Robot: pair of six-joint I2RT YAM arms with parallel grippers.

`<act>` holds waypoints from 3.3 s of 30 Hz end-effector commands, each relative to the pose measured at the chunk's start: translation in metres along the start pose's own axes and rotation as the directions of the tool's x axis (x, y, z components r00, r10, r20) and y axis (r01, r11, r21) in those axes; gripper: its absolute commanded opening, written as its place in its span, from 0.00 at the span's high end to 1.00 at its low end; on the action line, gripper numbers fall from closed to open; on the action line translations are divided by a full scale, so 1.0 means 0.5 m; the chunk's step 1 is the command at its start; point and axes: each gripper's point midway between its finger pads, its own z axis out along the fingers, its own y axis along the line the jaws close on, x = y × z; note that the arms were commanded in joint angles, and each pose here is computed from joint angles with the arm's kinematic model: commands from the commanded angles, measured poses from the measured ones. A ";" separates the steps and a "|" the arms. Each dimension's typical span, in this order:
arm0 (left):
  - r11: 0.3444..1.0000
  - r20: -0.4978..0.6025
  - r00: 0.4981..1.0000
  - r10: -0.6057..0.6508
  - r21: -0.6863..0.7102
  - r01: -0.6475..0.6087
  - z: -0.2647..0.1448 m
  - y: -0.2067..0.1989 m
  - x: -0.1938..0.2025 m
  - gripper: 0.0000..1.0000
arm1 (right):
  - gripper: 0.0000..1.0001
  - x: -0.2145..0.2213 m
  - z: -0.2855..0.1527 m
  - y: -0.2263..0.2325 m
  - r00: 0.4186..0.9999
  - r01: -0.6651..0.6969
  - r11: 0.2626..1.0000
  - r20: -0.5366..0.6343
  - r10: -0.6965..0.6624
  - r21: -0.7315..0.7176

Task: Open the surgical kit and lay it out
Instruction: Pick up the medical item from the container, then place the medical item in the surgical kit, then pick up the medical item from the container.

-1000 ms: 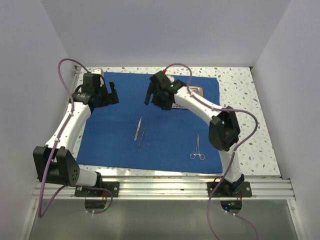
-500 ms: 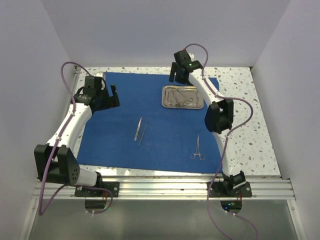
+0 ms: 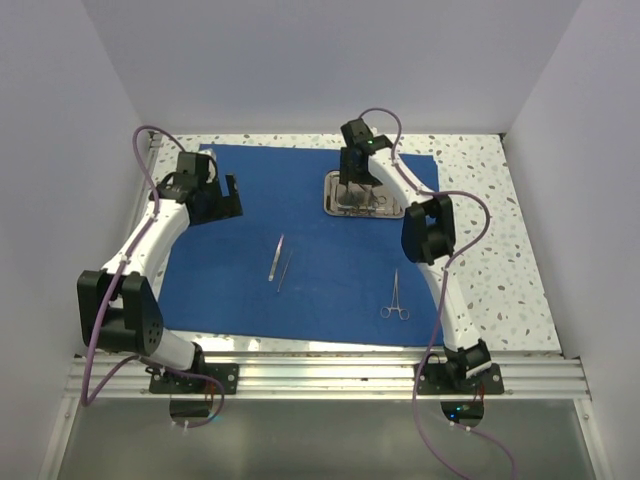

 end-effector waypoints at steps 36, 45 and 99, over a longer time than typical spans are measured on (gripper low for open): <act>0.987 0.087 0.992 0.090 0.126 -0.101 0.003 -0.184 -0.125 0.02 | 1.00 -0.052 -0.018 -0.051 0.990 -0.137 0.985 -0.030 0.135 -0.109; 0.949 0.126 0.984 0.123 0.274 -0.154 0.078 -0.375 -0.196 0.03 | 1.00 -0.110 -0.237 -0.088 0.976 -0.184 0.968 0.087 0.201 -0.173; 0.946 -0.003 0.958 0.288 0.155 -0.284 0.409 -0.537 0.024 0.56 | 0.16 0.371 -0.504 -0.226 0.987 -0.090 0.992 -0.142 0.077 -0.084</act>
